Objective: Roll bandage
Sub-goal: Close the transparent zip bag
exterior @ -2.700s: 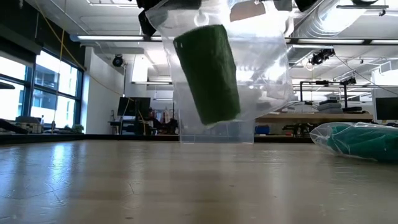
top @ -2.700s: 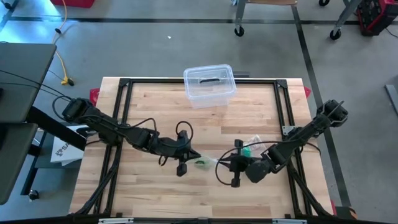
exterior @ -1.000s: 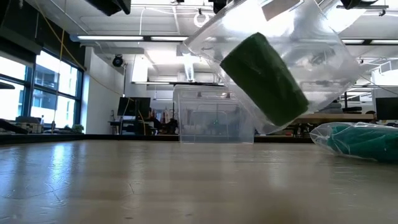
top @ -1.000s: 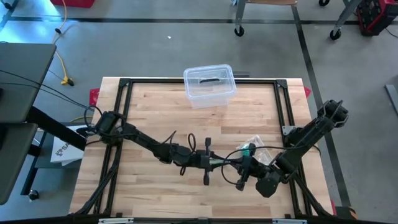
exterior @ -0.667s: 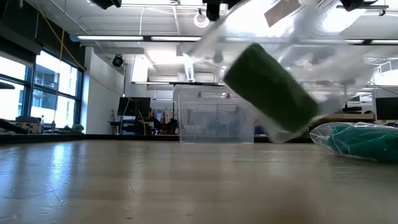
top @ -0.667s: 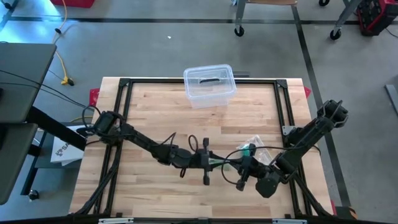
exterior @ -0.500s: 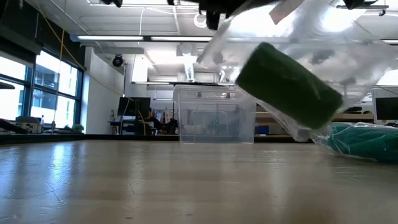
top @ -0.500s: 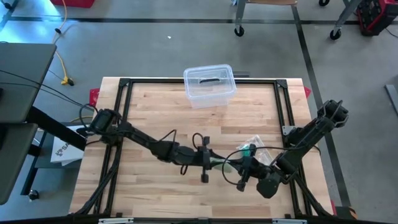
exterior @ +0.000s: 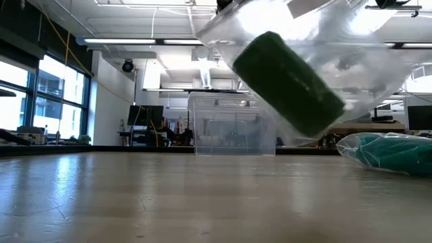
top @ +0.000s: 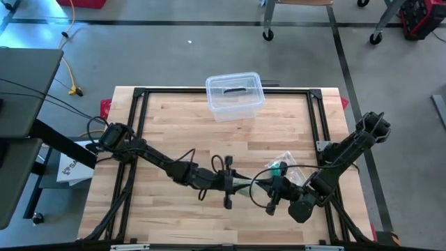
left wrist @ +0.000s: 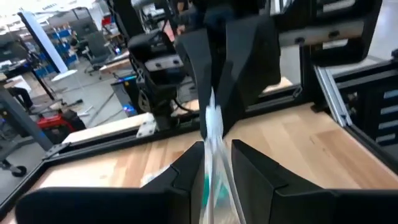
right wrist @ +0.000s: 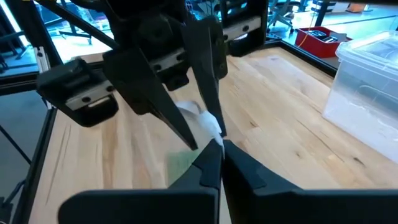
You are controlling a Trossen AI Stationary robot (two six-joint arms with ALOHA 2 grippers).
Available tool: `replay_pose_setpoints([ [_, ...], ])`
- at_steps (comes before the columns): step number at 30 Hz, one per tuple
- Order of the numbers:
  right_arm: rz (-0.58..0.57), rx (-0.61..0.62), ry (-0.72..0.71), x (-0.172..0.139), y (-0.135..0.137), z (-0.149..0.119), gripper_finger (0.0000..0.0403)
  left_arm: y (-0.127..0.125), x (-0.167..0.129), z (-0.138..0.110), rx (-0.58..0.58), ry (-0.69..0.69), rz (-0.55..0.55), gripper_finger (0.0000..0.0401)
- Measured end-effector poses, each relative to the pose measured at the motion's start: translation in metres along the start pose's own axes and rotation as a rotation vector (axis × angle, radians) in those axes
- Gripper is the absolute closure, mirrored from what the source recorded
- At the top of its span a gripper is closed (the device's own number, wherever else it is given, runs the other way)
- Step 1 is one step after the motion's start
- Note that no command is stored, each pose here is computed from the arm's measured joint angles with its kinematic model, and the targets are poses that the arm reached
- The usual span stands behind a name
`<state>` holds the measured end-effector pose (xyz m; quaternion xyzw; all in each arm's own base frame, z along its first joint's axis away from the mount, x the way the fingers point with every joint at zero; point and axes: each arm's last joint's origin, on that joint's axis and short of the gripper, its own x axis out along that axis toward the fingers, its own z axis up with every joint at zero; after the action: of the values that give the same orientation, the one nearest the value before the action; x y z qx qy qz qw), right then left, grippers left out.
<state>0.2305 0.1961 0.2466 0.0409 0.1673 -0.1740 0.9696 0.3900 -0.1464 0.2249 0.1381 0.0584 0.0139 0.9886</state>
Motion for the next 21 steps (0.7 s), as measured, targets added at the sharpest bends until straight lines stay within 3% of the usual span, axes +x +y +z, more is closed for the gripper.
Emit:
replay_pose_setpoints([
  [7, 0.003, -0.01, 0.003, 0.0, 0.0, 0.0, 0.0403, 0.0, 0.001, -0.006, 0.013, 0.057, -0.009, 0.0377],
  [13, 0.067, -0.178, 0.046, 0.0, 0.002, -0.002, 0.0398, -0.004, 0.0, -0.008, 0.002, 0.113, -0.076, 0.0398],
  [18, 0.115, -0.236, 0.074, 0.001, 0.002, -0.002, 0.0343, 0.002, 0.006, 0.006, -0.045, 0.377, -0.198, 0.04],
  [21, 0.135, -0.228, 0.089, 0.001, 0.003, -0.003, 0.0296, 0.008, 0.005, 0.019, -0.059, 0.491, -0.211, 0.04],
])
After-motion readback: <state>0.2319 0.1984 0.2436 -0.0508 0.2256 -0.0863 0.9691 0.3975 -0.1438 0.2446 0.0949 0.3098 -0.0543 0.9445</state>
